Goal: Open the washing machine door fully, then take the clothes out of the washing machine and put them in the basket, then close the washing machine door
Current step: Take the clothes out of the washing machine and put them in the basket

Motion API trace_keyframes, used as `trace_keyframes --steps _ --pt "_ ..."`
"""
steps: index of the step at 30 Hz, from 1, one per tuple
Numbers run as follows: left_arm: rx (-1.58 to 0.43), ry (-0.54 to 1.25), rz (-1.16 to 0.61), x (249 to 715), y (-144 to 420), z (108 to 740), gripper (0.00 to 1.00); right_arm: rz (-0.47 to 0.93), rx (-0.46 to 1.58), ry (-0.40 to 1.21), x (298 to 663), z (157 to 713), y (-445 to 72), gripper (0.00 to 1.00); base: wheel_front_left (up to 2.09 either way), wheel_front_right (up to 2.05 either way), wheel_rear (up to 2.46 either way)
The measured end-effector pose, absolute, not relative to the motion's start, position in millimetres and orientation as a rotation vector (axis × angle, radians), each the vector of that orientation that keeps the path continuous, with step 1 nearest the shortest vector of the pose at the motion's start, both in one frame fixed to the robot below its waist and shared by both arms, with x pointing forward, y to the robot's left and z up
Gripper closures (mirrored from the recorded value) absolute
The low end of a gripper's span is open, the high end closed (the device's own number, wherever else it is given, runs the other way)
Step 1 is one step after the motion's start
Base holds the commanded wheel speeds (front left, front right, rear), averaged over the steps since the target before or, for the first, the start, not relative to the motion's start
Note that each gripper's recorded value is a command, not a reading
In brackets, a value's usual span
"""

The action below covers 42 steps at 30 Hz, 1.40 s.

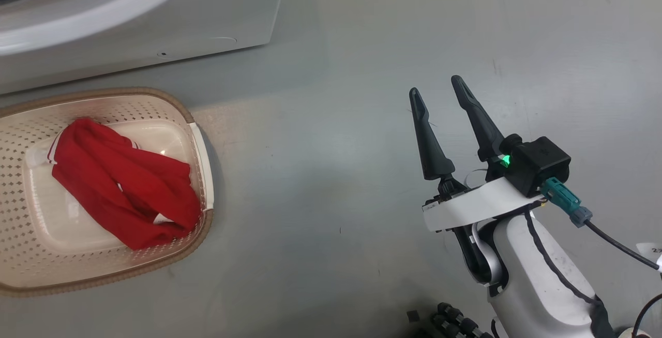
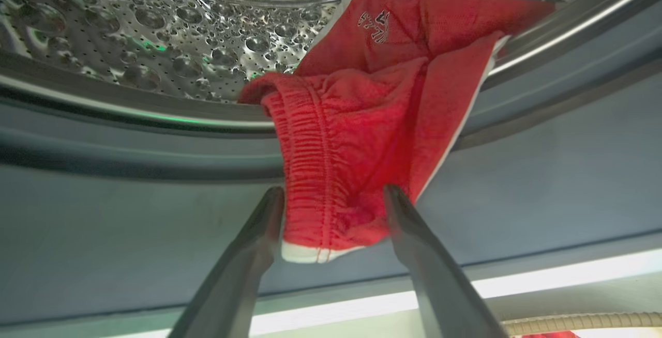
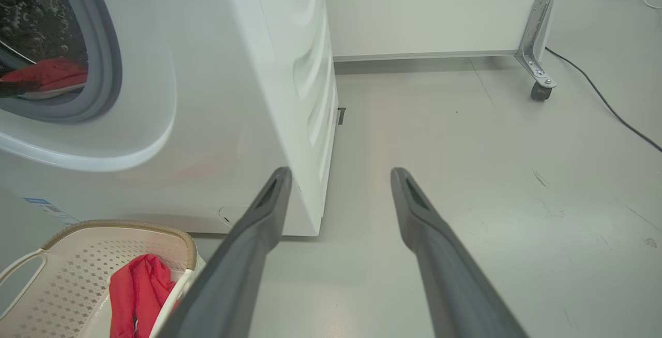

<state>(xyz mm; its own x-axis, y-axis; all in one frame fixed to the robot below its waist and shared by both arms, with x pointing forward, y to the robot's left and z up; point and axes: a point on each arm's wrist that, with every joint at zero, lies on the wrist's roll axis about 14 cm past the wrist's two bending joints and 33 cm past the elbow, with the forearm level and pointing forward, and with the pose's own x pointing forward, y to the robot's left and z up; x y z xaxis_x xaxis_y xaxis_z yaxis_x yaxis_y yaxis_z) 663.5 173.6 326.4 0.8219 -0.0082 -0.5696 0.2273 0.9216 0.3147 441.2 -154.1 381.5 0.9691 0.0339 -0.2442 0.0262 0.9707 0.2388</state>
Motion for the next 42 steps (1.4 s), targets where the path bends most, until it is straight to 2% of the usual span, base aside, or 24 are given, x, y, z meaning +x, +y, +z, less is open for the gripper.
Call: trace_keyframes --steps 4,5,7,21,33,42 --pt "0.381 0.626 -0.122 662.3 175.8 319.3 0.0 0.003 0.242 0.252 441.7 380.4 -154.3 0.0 0.0 0.0 0.0" --pt "0.378 0.629 -0.121 662.7 175.8 318.9 0.25 0.004 0.241 0.251 442.2 380.6 -154.3 0.0 0.0 0.0 0.0" --pt "0.37 0.631 -0.119 664.2 175.4 319.3 1.0 0.004 0.24 0.249 443.5 380.9 -154.4 0.0 0.0 0.0 0.0" --pt "0.349 0.578 -0.139 667.6 164.8 329.9 1.0 0.01 0.241 0.233 448.4 385.1 -152.0 0.0 0.0 0.0 0.0" --pt "0.201 0.338 -0.248 663.9 113.8 383.9 1.0 0.019 0.23 0.186 452.0 402.2 -150.9 0.0 0.0 0.0 0.0" --pt "0.105 0.204 -0.297 633.6 94.0 415.4 1.0 0.036 0.21 0.136 454.2 421.7 -147.8 0.0 0.0 0.0 0.0"
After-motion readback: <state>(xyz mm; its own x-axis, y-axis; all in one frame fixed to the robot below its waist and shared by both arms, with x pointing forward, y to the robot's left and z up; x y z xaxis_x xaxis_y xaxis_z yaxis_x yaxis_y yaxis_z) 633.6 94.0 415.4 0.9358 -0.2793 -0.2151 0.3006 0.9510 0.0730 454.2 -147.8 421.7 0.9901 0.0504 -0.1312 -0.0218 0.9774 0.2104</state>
